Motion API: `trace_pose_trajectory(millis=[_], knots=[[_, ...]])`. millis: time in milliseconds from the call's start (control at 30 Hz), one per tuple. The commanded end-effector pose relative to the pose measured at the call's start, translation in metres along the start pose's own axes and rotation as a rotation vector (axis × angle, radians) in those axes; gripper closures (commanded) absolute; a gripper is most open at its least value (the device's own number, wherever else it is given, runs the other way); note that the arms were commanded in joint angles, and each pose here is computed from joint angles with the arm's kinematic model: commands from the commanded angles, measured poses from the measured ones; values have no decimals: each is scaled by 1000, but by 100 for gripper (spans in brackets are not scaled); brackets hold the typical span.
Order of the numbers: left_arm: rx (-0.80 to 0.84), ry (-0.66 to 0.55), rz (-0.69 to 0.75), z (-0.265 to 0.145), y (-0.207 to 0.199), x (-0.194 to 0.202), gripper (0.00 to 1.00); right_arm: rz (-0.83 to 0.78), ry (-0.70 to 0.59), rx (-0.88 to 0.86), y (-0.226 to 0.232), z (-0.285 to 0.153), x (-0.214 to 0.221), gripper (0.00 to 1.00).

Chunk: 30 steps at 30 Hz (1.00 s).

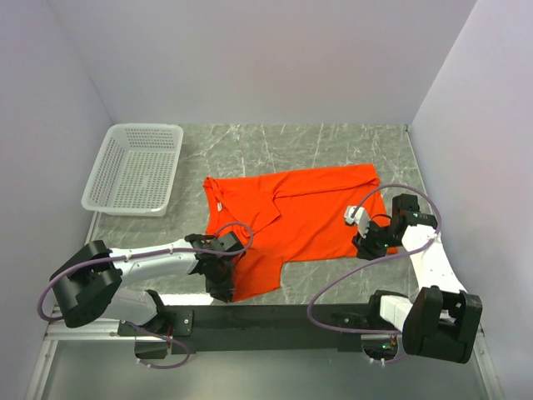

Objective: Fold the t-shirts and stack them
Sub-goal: Fold the tshirt

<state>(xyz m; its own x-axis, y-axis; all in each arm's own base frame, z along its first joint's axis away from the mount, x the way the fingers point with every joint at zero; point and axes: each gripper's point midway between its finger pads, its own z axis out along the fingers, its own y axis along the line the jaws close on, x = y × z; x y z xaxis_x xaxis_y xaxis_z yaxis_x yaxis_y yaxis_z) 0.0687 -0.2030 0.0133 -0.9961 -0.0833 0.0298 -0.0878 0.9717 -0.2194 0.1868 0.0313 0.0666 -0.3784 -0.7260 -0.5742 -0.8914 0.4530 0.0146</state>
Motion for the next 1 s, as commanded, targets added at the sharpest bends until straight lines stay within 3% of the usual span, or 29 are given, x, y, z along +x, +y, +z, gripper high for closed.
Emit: trace_pose_trajectory(millis=[0, 267, 567, 967], knots=[[111, -53, 51, -4, -31, -14, 77, -43, 17, -8, 7, 0, 5, 55], [214, -94, 82, -15, -47, -19, 99, -143, 91, 56, -3, -8, 18, 55], [353, -112, 67, -38, -55, -19, 99, -138, 158, 130, -33, -34, 42, 55], [429, -137, 77, -57, -56, -25, 99, -76, 281, 43, -75, -33, 76, 55]])
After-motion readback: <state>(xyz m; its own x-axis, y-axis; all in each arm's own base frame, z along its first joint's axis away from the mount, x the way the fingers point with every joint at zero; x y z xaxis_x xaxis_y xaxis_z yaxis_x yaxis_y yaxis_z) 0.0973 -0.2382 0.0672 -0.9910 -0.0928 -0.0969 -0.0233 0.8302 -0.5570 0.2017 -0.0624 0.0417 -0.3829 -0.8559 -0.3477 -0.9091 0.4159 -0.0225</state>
